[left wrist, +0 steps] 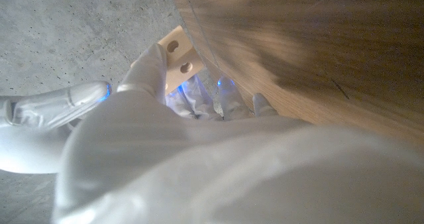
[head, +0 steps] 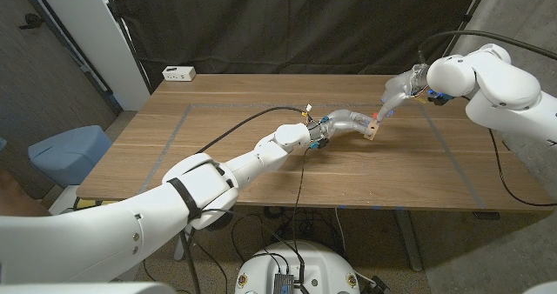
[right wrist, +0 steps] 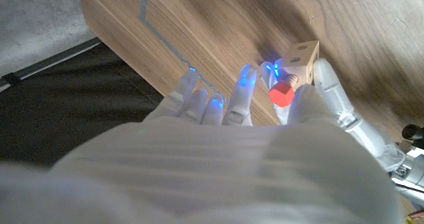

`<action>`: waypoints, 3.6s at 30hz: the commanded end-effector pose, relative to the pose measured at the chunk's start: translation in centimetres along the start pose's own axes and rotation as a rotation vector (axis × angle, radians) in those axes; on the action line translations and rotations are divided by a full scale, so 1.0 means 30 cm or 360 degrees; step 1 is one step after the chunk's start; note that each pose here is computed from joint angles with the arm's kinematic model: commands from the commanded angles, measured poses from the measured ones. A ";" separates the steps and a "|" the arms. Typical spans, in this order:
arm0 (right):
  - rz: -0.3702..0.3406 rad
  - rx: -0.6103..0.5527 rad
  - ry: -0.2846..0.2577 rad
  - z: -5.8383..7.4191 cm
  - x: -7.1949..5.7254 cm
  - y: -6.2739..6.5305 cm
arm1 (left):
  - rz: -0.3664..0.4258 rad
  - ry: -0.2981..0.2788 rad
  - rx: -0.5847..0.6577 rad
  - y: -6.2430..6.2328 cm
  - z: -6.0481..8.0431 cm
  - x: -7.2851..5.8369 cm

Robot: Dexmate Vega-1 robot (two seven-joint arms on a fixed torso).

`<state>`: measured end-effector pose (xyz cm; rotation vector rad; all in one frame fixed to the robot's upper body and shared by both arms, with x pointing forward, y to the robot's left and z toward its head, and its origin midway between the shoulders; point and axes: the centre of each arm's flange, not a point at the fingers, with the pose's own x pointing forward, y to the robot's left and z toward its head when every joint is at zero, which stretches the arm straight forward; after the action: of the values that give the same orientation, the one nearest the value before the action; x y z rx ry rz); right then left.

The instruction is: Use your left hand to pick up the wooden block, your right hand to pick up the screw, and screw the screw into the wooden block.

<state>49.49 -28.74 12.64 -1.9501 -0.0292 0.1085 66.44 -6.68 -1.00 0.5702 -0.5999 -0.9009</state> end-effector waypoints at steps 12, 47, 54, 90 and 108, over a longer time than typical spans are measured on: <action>0.0009 0.0066 -0.0057 -0.017 -0.010 -0.031 | 0.0001 -0.0008 0.0052 -0.004 0.006 -0.006; -0.0014 0.0256 -0.0186 -0.026 0.014 0.020 | 0.0029 -0.0013 0.0106 -0.015 0.017 -0.002; -0.0024 0.0259 -0.0183 -0.026 0.013 0.026 | 0.0030 -0.0012 0.0106 -0.016 0.018 -0.002; -0.0103 0.0259 -0.0194 -0.004 0.007 0.029 | 0.0028 -0.0008 0.0104 -0.021 0.018 -0.008; -0.0118 0.0259 -0.0195 -0.002 0.012 0.033 | 0.0026 0.0001 0.0102 -0.023 0.015 -0.006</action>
<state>49.72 -29.19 11.89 -1.7746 -0.1613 0.1794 65.61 -6.95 -1.13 0.6222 -0.6379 -0.8688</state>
